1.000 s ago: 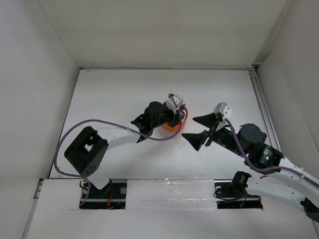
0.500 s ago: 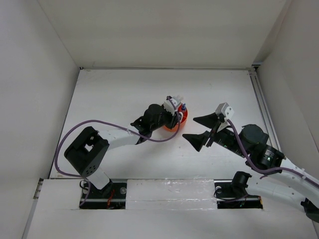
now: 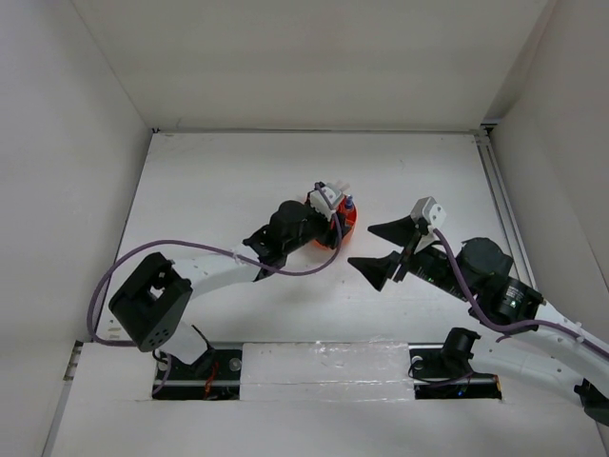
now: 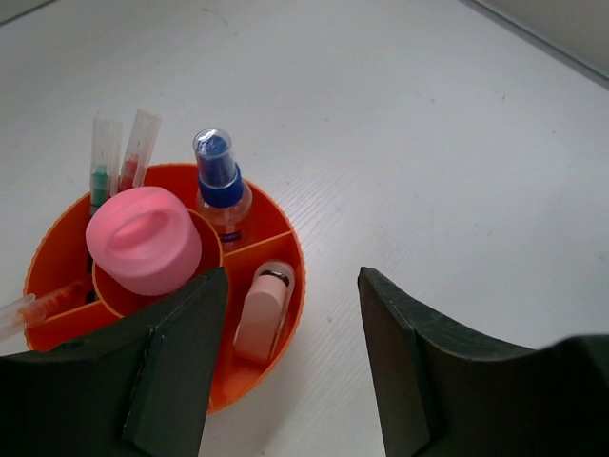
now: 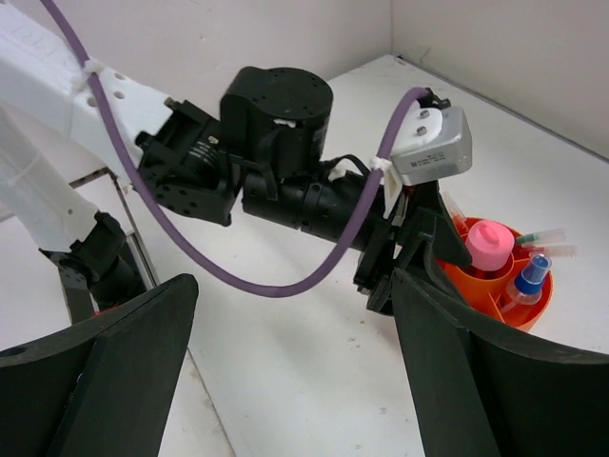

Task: Sort the stationery into containers
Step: Place the stapler in the storage box, then reset both arms

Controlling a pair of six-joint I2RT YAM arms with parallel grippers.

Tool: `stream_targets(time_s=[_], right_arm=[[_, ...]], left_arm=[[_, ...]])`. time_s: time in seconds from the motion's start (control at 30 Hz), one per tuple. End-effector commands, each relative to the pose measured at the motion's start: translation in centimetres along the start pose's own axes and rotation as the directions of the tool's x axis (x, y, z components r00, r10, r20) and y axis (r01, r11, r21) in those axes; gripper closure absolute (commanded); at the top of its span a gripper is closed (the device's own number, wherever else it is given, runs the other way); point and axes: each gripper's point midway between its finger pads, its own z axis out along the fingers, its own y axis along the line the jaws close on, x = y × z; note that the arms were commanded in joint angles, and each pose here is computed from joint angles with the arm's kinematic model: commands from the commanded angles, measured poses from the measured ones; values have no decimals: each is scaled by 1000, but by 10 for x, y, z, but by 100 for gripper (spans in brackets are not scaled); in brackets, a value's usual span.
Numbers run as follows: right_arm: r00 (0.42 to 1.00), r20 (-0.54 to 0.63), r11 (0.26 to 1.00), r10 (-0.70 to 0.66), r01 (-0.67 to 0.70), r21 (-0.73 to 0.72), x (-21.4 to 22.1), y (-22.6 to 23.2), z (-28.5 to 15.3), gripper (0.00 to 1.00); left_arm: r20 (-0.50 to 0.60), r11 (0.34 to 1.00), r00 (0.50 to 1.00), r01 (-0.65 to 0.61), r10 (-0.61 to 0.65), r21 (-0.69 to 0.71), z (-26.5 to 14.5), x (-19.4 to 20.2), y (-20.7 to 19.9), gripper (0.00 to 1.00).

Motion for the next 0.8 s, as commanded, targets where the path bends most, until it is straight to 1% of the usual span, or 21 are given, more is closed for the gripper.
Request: stream_targets(time_s=[0.0, 0.1, 0.13, 0.17, 0.2, 0.23, 0.3, 0.33, 0.37, 0.4, 0.43, 0.47, 0.5, 0.53, 0.57, 0.6, 0.63, 0.67, 0.7, 0.73, 0.77], right_arm=[[998, 58, 999, -1, 3, -33, -15, 8, -1, 12], [997, 71, 1000, 12, -12, 2, -21, 2, -2, 12], [996, 84, 1000, 24, -25, 18, -29, 0, -4, 12], [996, 78, 998, 43, -47, 43, -29, -3, -3, 10], [997, 63, 995, 55, -60, 75, -28, -8, -5, 5], [996, 61, 988, 63, -70, 135, -28, -18, -5, 0], [992, 83, 975, 97, -111, 192, -41, -26, -12, 0], [992, 63, 959, 106, -119, 259, -36, -37, -14, 0], [989, 82, 947, 120, -138, 289, -44, -42, -19, 0], [983, 96, 929, 155, -178, 325, -47, -47, -23, 0], [983, 78, 911, 165, -182, 369, -42, -54, -28, 0], [982, 78, 887, 171, -187, 422, -41, -62, -31, 0], [979, 94, 874, 179, -202, 443, -48, -65, -37, 0], [975, 98, 857, 198, -221, 466, -49, -68, -38, 0], [977, 73, 835, 200, -209, 508, -44, -75, -46, 0], [975, 89, 827, 205, -222, 517, -54, -75, -53, 0], [972, 85, 811, 221, -232, 537, -53, -78, -55, 0], [973, 54, 796, 225, -216, 566, -48, -81, -63, 0], [972, 60, 778, 227, -218, 589, -51, -85, -70, 0], [972, 71, 774, 225, -223, 593, -60, -85, -76, 0], [968, 77, 760, 238, -235, 605, -61, -87, -81, 0]], left_arm=[[106, 1000, 994, -13, 12, 10, -13, -42, -17, 46], [117, 1000, 993, -17, 17, -7, -23, -53, -27, 42], [142, 1000, 990, -19, 20, -3, -29, -66, -36, 41], [141, 1000, 990, -19, 21, -19, -33, -73, -38, 39], [154, 997, 988, 18, -7, -72, -37, -80, -33, 31], [172, 995, 985, 41, -25, -92, -42, -90, -33, 27], [202, 982, 977, 104, -71, -160, -61, -107, -22, 19], [222, 971, 967, 165, -125, -175, -68, -114, -19, 0], [266, 961, 951, 207, -155, -181, -82, -133, -18, 0], [242, 950, 954, 231, -179, -209, -90, -130, -16, 0], [271, 918, 941, 277, -201, -282, -101, -135, -2, 0], [311, 884, 914, 356, -262, -303, -110, -145, 3, 0], [301, 853, 912, 380, -280, -358, -125, -140, 13, 0], [346, 782, 893, 427, -287, -453, -140, -139, 32, 0], [366, 737, 880, 461, -304, -495, -151, -138, 41, 0], [413, 691, 853, 508, -320, -514, -169, -146, 48, 0], [414, 608, 832, 553, -369, -569, -184, -128, 56, 0], [454, 547, 817, 576, -356, -608, -201, -128, 67, 0], [482, 525, 797, 602, -363, -601, -217, -131, 70, 0], [454, 505, 813, 582, -364, -637, -230, -119, 73, 0], [497, 472, 781, 625, -380, -622, -241, -121, 75, 0]])
